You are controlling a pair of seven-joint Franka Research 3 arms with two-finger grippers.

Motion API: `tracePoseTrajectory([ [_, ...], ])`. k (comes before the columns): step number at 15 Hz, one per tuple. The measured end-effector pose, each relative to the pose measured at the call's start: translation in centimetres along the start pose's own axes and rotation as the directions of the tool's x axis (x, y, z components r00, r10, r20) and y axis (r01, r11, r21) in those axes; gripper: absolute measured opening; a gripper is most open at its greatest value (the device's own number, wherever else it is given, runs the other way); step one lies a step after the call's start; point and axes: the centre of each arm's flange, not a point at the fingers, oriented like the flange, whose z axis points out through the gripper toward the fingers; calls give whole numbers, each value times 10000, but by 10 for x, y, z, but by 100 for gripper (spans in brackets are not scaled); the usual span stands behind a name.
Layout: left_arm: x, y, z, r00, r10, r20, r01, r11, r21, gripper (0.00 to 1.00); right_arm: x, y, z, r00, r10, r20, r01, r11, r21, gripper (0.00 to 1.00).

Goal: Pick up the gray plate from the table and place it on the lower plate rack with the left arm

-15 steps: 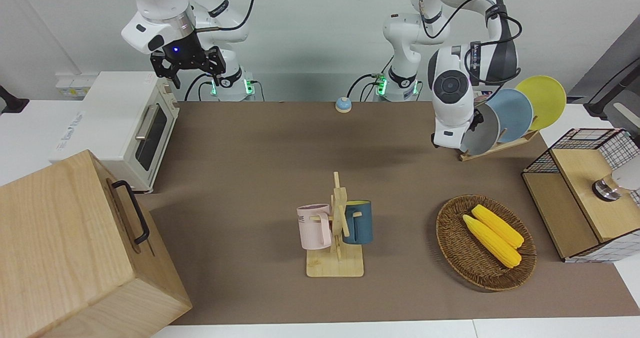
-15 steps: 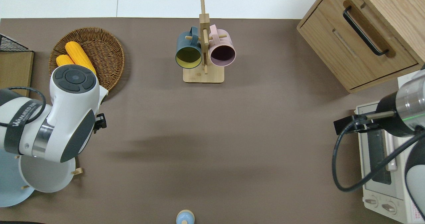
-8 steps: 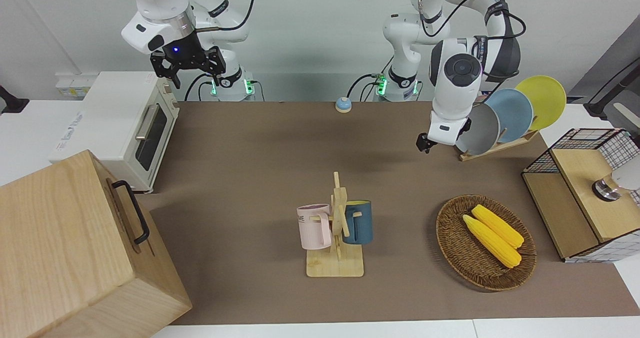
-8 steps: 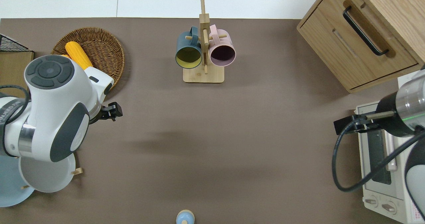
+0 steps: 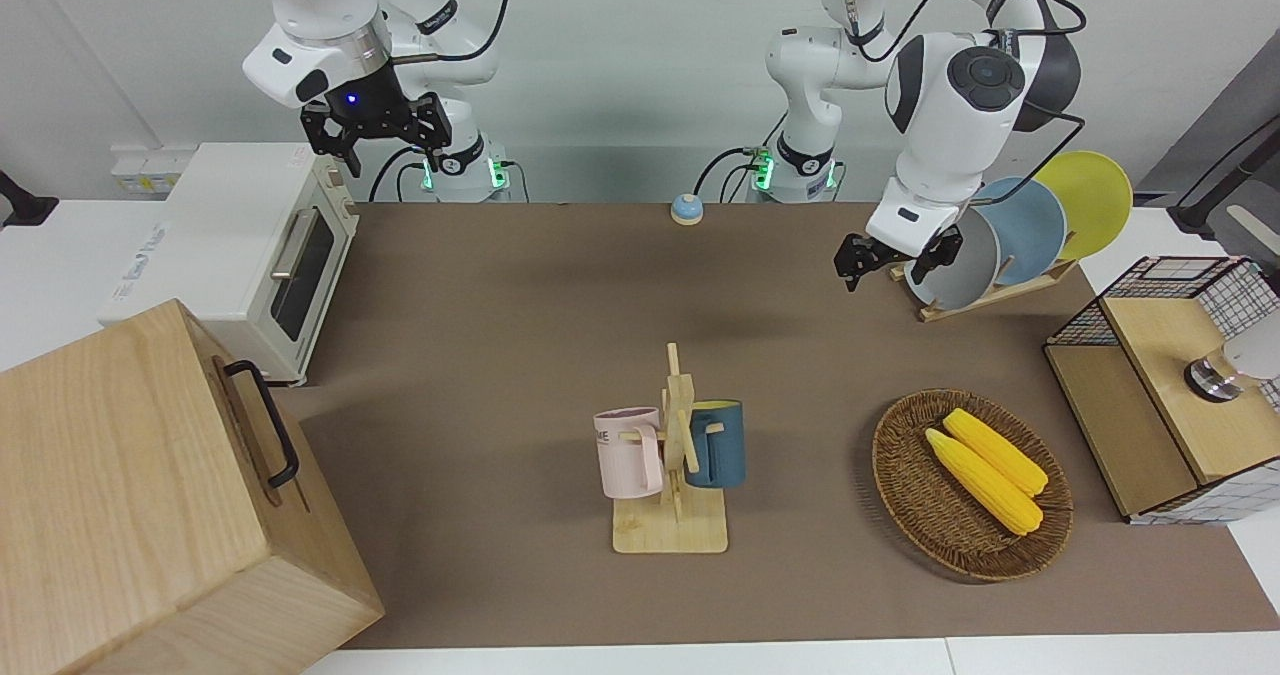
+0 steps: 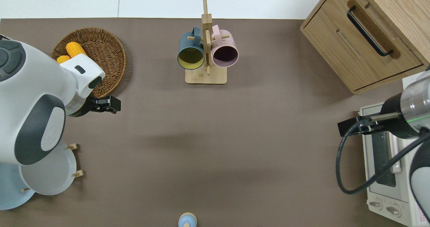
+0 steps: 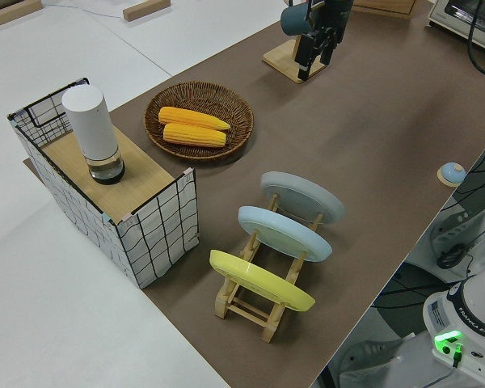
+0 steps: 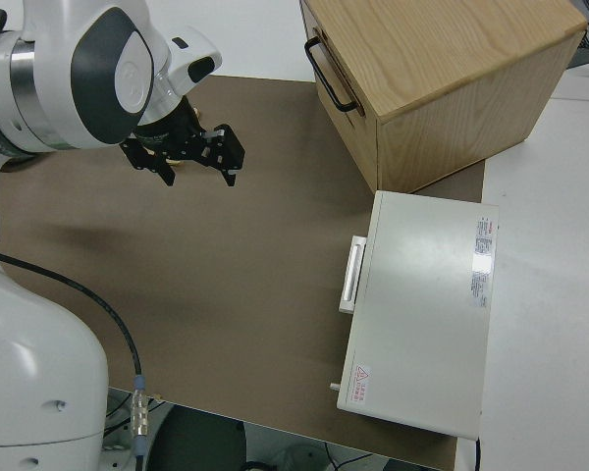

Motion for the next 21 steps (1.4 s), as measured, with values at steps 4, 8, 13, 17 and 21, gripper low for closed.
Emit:
tracePoseTrajectory([
  [4, 2, 2, -10, 9997, 138, -224, -146, 9992, -371, 100, 0, 0, 0, 10000, 0, 0, 0, 10000, 0, 99],
  [8, 4, -3, -11, 9995, -157, -282, 142, 9986, -517, 100, 0, 0, 0, 10000, 0, 0, 0, 10000, 0, 99],
  [13, 9, -37, -17, 9943, -1008, -348, 963, 9889, -1130, 100, 0, 0, 0, 10000, 0, 0, 0, 10000, 0, 99],
  [17, 10, -66, -31, 9846, -1656, -555, 1550, 9749, -1596, 100, 0, 0, 0, 10000, 0, 0, 0, 10000, 0, 99],
  [21, 9, -79, -39, 9801, -1849, -725, 1719, 9725, -1569, 100, 0, 0, 0, 10000, 0, 0, 0, 10000, 0, 99],
])
